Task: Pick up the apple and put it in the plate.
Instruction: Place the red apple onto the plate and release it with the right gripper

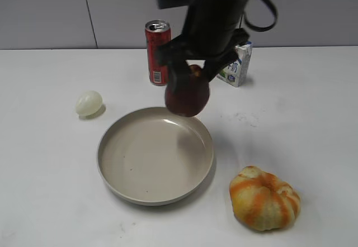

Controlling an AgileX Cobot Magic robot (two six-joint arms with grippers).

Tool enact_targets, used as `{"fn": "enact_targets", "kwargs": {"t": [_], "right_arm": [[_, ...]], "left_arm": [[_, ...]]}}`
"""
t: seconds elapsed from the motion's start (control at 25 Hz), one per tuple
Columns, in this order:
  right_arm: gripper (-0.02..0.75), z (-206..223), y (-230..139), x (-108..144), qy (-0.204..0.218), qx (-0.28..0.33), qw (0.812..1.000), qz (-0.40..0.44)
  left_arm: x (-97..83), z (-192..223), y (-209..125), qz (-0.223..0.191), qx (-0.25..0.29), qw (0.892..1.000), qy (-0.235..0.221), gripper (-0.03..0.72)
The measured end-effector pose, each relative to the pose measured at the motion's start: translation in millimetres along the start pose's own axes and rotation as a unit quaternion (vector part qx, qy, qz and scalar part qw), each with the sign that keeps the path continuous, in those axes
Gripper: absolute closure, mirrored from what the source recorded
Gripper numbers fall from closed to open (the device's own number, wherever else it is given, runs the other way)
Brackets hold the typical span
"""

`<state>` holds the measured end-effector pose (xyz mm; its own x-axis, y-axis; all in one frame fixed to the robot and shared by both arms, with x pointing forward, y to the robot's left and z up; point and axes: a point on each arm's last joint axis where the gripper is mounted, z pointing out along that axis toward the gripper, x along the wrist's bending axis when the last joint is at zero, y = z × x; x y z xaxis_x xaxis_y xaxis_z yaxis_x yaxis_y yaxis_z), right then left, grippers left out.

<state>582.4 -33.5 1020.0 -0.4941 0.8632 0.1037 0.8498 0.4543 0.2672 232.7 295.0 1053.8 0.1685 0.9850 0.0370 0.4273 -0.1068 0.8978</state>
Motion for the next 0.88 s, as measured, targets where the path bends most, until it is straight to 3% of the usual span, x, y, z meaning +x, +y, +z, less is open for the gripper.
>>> {"fn": "enact_targets", "kwargs": {"t": [0.16,0.4,0.48,0.64,0.88], "right_arm": [[0.164,41.3,10.2,29.5,-0.001,0.046,0.999,-0.029],[0.164,92.3,2.8,35.6,-0.01,0.107,0.994,-0.033],[0.164,92.3,3.3,36.7,-0.005,0.107,0.994,-0.031],[0.075,92.2,1.8,41.0,0.018,0.117,0.993,-0.024],[0.067,76.5,14.7,40.1,0.026,0.087,0.995,-0.032]], "left_arm": [[0.0,0.0,0.0,0.0,0.0,1.0,0.0,0.201],[0.0,0.0,0.0,0.0,0.0,1.0,0.0,0.201],[0.0,0.0,0.0,0.0,0.0,1.0,0.0,0.201],[0.0,0.0,0.0,0.0,0.0,1.0,0.0,0.201],[0.0,0.0,0.0,0.0,0.0,1.0,0.0,0.201]]}}
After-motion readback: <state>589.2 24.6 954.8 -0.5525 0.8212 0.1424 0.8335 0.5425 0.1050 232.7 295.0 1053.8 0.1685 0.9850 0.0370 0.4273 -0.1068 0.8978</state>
